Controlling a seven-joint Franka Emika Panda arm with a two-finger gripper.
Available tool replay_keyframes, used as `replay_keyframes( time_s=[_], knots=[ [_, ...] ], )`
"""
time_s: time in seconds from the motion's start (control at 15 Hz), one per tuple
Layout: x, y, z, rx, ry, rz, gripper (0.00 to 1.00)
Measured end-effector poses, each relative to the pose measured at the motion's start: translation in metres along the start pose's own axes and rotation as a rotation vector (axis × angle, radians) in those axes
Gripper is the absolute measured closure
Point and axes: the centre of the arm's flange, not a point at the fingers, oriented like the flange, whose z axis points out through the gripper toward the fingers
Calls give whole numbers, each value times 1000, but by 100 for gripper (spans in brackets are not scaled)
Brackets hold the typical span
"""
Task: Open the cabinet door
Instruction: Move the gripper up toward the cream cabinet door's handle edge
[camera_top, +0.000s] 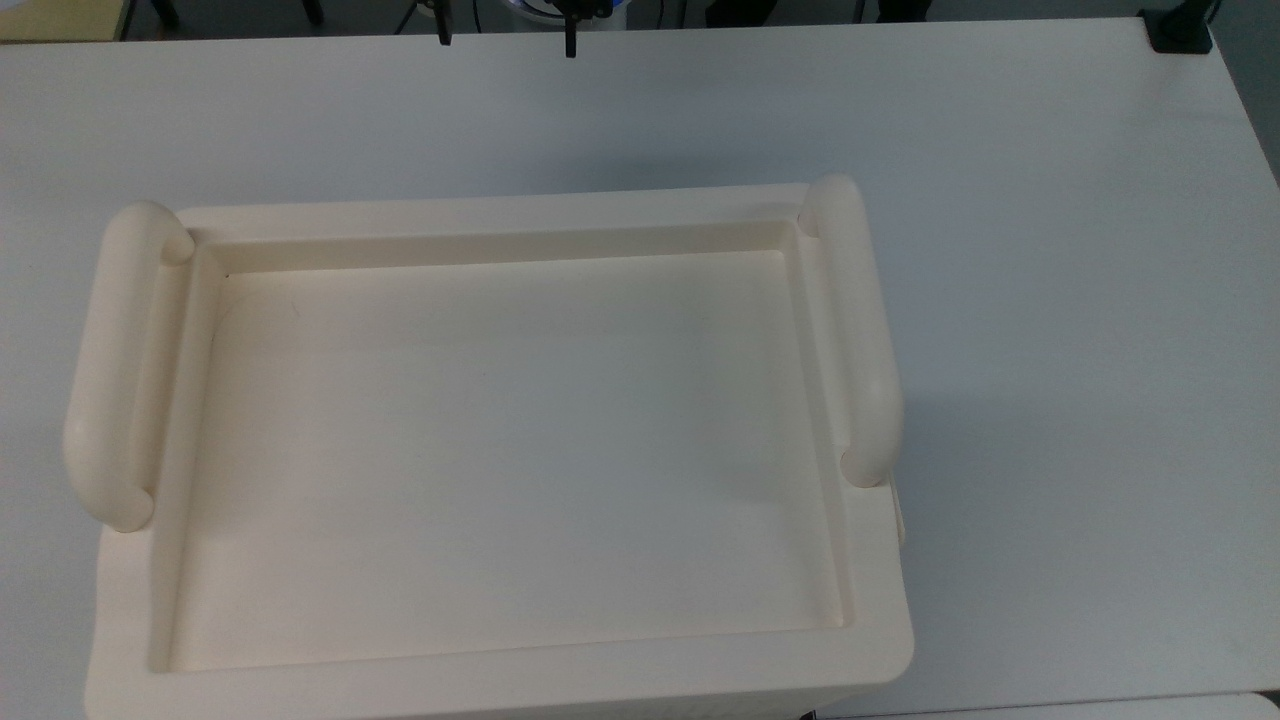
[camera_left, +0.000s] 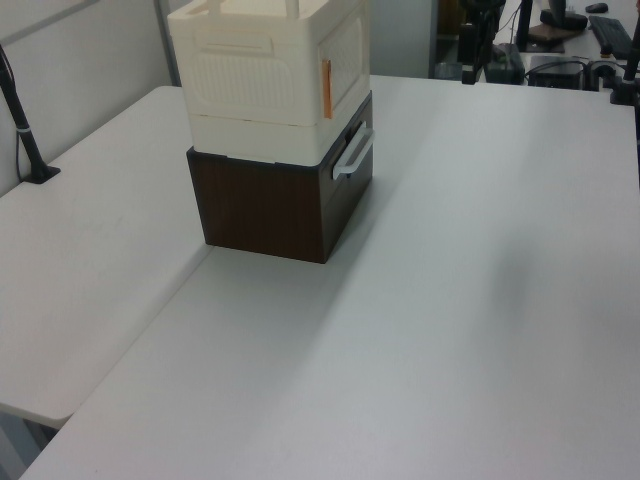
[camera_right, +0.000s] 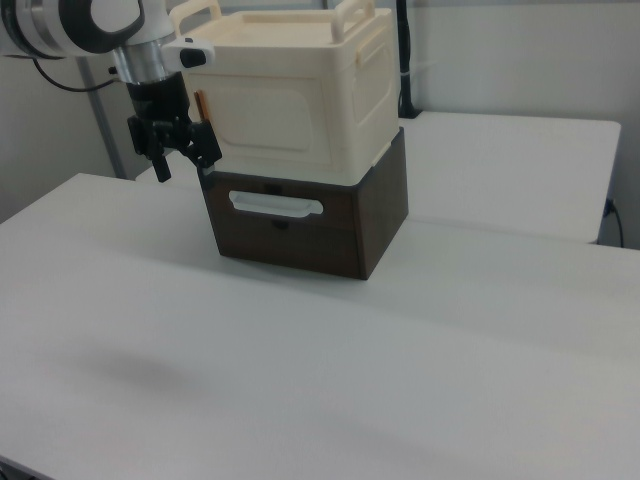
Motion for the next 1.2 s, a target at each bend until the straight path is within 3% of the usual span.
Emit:
replay_keyframes(
  time_s=[1.2],
  knots=[
    [7, -6, 14, 0, -17, -10, 0]
  ],
)
